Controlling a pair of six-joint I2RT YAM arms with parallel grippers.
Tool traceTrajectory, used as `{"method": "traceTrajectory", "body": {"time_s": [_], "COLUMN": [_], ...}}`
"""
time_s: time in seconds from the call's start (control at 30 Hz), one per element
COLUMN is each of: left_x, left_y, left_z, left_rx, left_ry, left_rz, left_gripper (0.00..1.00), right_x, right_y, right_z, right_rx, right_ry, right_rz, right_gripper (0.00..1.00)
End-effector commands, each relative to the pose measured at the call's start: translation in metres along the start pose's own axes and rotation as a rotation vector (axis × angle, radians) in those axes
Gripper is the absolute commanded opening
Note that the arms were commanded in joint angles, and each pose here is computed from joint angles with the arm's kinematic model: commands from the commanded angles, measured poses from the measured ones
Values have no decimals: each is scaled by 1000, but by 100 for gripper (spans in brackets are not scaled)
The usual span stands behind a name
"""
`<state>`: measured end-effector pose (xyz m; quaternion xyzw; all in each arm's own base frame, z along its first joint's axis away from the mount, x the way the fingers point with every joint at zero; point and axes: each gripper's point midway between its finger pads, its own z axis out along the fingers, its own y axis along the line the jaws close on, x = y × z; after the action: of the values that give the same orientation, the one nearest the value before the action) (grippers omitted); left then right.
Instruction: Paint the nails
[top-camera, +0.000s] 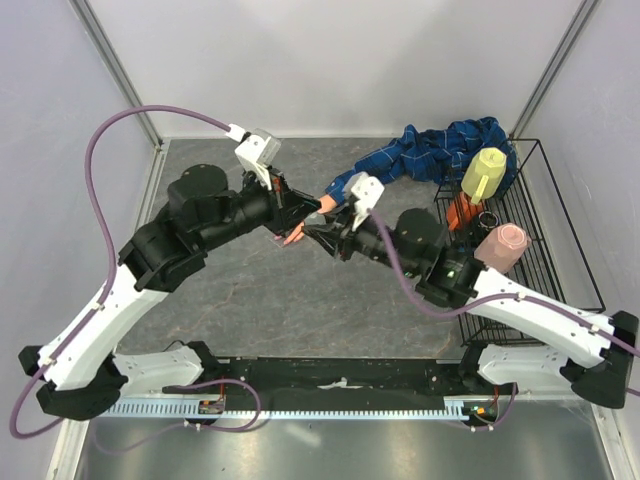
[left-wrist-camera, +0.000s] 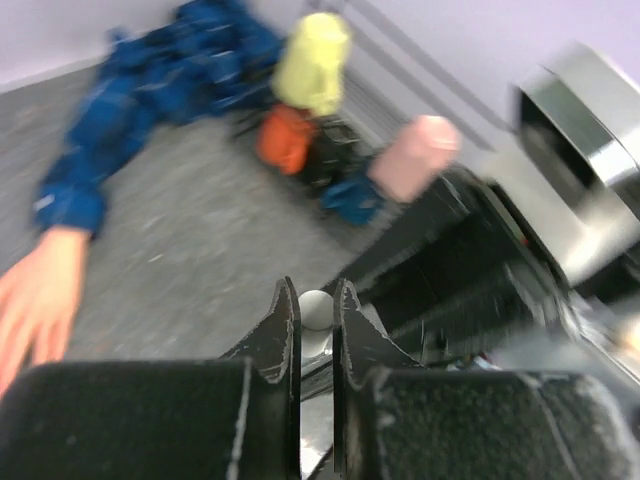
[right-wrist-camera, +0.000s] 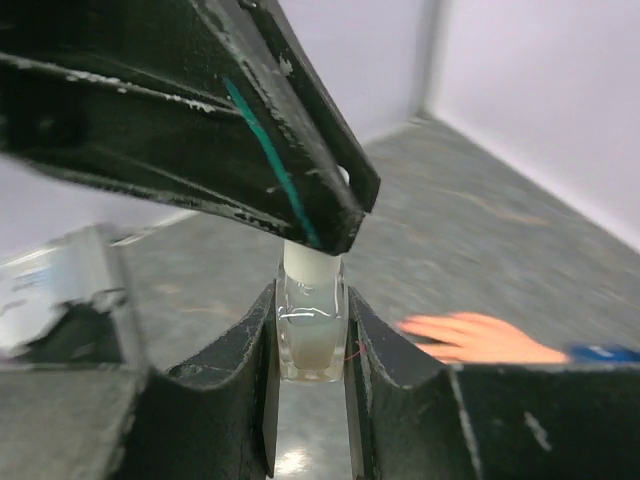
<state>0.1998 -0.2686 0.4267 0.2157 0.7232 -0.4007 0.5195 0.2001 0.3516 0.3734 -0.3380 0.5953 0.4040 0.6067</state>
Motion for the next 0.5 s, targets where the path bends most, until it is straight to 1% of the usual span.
{"method": "traceTrajectory", "body": {"time_s": [0.0,0.07,0.13,0.23,0.27,0.3,0.33,0.37,0.4,0.47], "left_x": [0,0,-2,-6,-7,-10,-9,-12,-12,-18], "left_y": [35,33,32,25,21,11,9,4,-6,-10], "left_z": [17,21,21,15,13,7,5,3,1,-11], "left_rx": [-332,-340,-338,-297,-273,-221,-201,-171,-114,-66], "left_ry": [2,20,11,-12,-16,-20,-19,-32,-26,-48], "left_rz": [-49,-74,-96,-114,-114,-119,-121,-125,-128,-130], "left_gripper": [2,2,2,2,4,12,24,47,58,71], "right_x": [-4,-4,-2,0,0,4,1,0,2,-3], "right_y": [-40,-35,-32,-16,-12,2,8,16,27,27], "right_z": [2,4,4,4,3,4,0,-1,-3,-9], "right_rx": [372,375,359,258,227,141,107,66,-1,-23], "right_ry": [23,19,22,18,15,16,4,-3,-5,-16], "right_rz": [-166,-176,-177,-183,-185,-190,-189,-187,-177,-155], "right_gripper": [0,0,0,0,0,0,0,0,0,0]}}
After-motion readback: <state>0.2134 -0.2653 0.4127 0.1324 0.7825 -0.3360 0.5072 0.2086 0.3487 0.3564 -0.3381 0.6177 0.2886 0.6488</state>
